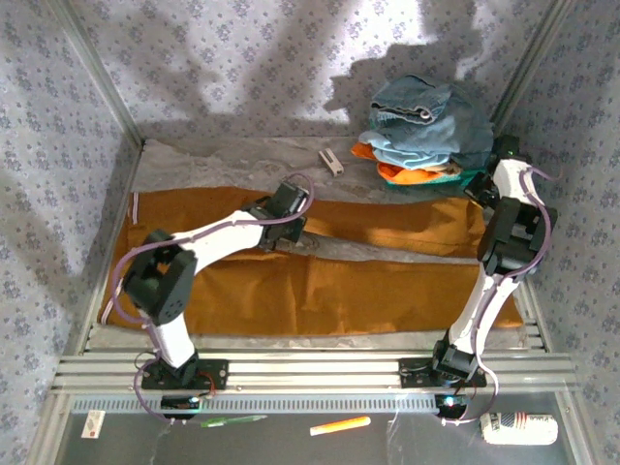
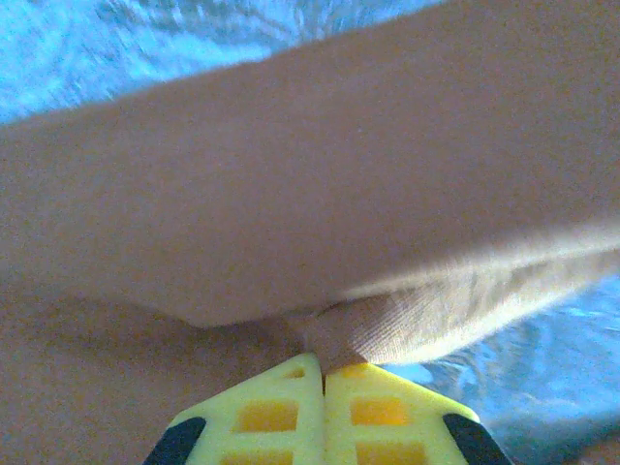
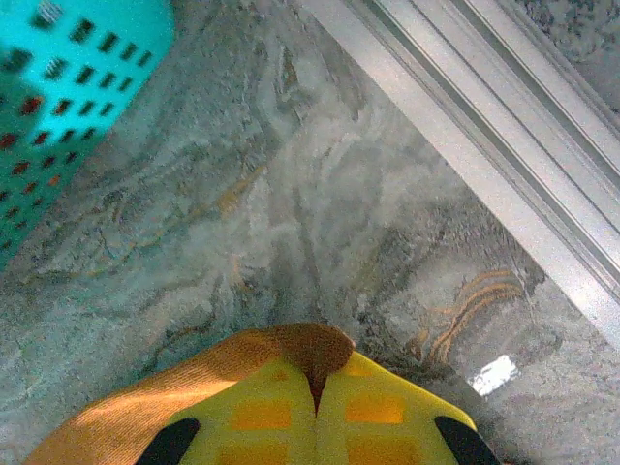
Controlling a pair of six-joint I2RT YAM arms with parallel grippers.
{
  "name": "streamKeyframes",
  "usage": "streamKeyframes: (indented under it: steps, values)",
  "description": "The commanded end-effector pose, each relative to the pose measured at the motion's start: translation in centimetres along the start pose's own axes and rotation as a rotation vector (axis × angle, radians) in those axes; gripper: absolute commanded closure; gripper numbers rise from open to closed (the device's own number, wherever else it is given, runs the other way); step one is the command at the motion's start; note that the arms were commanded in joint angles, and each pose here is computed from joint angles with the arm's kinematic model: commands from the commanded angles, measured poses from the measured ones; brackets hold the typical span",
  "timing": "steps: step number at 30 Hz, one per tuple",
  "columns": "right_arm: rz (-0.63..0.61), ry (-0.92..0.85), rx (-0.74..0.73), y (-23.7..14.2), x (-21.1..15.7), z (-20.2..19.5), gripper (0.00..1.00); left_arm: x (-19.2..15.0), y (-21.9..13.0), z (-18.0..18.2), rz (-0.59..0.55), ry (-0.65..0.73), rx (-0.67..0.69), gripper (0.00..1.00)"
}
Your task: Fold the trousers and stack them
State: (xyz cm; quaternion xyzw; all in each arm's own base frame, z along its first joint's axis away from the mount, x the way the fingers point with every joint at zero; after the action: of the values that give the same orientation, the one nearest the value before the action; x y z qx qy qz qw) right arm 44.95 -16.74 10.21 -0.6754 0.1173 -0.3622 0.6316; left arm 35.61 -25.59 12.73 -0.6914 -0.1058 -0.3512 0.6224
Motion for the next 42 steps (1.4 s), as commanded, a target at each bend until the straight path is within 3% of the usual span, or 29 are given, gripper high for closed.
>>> streamKeyframes:
  steps: [1,5,8,9,10,11,12,14,17,19,22,24,28,29,33,42]
  values:
    - [0.01,-0.013,-0.032,0.2,0.5,-0.6,1.0,0.2,-2.7,-0.7,0.017,0.013,-0.08,1.0]
    - [0.028,0.005,-0.018,1.0,0.8,-1.0,1.0,-0.5,-3.7,-1.7,0.058,0.012,-0.164,1.0]
    - [0.046,0.012,-0.015,1.8,1.0,-1.1,0.99,-2.3,-3.3,-3.7,0.148,-0.004,-0.287,1.0]
    - [0.052,0.015,-0.014,1.9,1.1,-1.1,0.9,-3.1,-3.0,-4.5,0.18,-0.013,-0.325,1.0]
    - [0.053,0.017,-0.011,2.1,1.2,-1.0,0.72,-4.1,-2.6,-5.1,0.22,-0.018,-0.347,0.91]
    - [0.058,0.013,-0.004,2.0,1.3,-0.7,0.58,-5.1,-2.3,-5.4,0.253,-0.022,-0.35,0.71]
    - [0.06,0.012,-0.003,1.9,1.3,-0.6,0.51,-5.7,-2.1,-5.7,0.272,-0.024,-0.358,0.59]
    - [0.042,-0.005,-0.019,0.8,1.2,-0.3,0.46,-6.1,-2.7,-6.0,0.278,-0.043,-0.383,0.4]
    - [-0.001,-0.013,-0.041,-1.4,0.4,0.1,0.44,-4.6,-4.6,-5.5,0.2,-0.055,-0.382,0.25]
    - [-0.023,-0.011,-0.044,-2.8,-1.1,0.5,0.44,-3.1,-5.5,-4.2,0.135,-0.087,-0.34,0.17]
    - [-0.023,-0.039,0.025,-3.7,-5.7,3.1,0.51,-1.1,-5.1,0.7,0.061,-0.246,-0.173,0.16]
    - [-0.008,-0.094,0.092,-3.5,-9.6,5.9,0.62,-0.8,-4.3,3.9,0.056,-0.387,-0.107,0.17]
    - [0.123,-0.223,0.171,-1.9,-17.0,10.5,0.97,-1.7,-1.7,8.1,0.053,-0.6,-0.075,0.19]
    - [0.141,-0.251,0.204,-1.4,-17.9,11.4,1.0,-2.1,-0.9,8.9,0.061,-0.636,-0.07,0.19]
    - [0.207,-0.255,0.189,0.9,-19.5,10.7,1.0,-3.5,2.0,10.7,0.108,-0.732,-0.077,0.21]
    - [0.283,-0.113,0.191,3.7,-17.2,8.3,1.0,-6.7,5.9,13.0,0.175,-0.926,-0.1,0.22]
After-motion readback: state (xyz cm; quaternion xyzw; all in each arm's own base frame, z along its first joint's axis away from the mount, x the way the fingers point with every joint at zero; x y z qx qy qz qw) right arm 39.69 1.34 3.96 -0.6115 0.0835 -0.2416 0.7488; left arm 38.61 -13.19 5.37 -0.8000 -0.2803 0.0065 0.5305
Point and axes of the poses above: each hand's point on the last joint's axis, 136 mm out from that joint toward the fingers, its own y axis out along the fingers, its own z axis along the line the jaws close on, x = y × z, the point moved 2 cm from there along -y, back along the fingers, and after that the axes turned 3 degrees about -y, right-handed, at the moved point
